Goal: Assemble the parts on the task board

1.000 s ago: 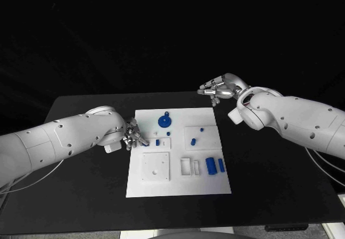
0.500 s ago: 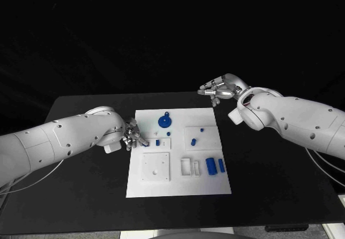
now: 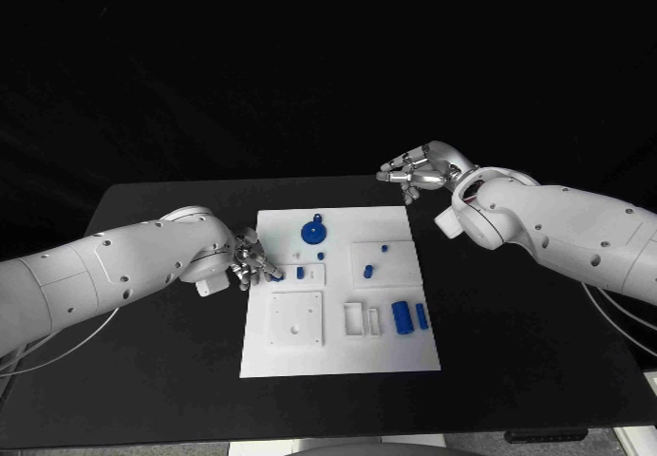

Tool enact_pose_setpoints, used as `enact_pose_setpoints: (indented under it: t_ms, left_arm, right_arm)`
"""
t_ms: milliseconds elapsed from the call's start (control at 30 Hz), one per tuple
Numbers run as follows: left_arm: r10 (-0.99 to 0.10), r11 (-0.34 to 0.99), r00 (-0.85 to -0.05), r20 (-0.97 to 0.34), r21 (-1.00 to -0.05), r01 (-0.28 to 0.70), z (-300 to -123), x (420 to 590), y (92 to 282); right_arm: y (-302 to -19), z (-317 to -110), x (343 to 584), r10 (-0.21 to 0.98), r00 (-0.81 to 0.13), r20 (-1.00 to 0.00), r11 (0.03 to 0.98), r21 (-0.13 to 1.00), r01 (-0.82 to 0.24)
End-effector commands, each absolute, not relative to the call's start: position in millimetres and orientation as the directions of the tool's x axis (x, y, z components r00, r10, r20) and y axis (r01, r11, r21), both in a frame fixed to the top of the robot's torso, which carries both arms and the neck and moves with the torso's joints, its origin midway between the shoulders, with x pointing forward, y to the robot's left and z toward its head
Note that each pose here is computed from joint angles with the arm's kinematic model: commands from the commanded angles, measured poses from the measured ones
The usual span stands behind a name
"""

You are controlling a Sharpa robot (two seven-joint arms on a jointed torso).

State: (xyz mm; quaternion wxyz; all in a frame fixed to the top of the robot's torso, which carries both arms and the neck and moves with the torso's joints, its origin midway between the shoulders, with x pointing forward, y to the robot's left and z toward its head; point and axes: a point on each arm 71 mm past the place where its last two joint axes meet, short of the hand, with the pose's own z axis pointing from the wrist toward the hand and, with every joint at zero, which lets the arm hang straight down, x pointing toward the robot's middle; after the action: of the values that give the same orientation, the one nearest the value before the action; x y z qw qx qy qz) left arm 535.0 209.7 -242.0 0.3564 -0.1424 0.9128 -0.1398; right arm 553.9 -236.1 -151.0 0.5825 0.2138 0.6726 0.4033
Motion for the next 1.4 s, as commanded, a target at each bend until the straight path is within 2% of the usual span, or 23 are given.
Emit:
enact_pose_setpoints:
  t_ms: [33, 600, 1400]
  left_arm:
    - [-0.394, 0.904, -0.698, -0.598, -0.388, -0.178, -243.5, 533.5, 209.3]
    - [-0.432, 0.883, -0.682, -0.59, -0.429, -0.188, -239.9, 532.7, 208.7]
    - [-0.447, 0.877, -0.673, -0.589, -0.435, -0.202, -235.6, 533.9, 211.7]
  right_arm:
    - [-234.9, -151.4, 553.3, 0.754, -0.243, -0.61, 0.581, 0.792, -0.188]
    - [-235.6, -151.8, 553.3, 0.754, -0.242, -0.611, 0.582, 0.792, -0.186]
    - [-236.1, -153.5, 553.1, 0.754, -0.242, -0.61, 0.582, 0.792, -0.183]
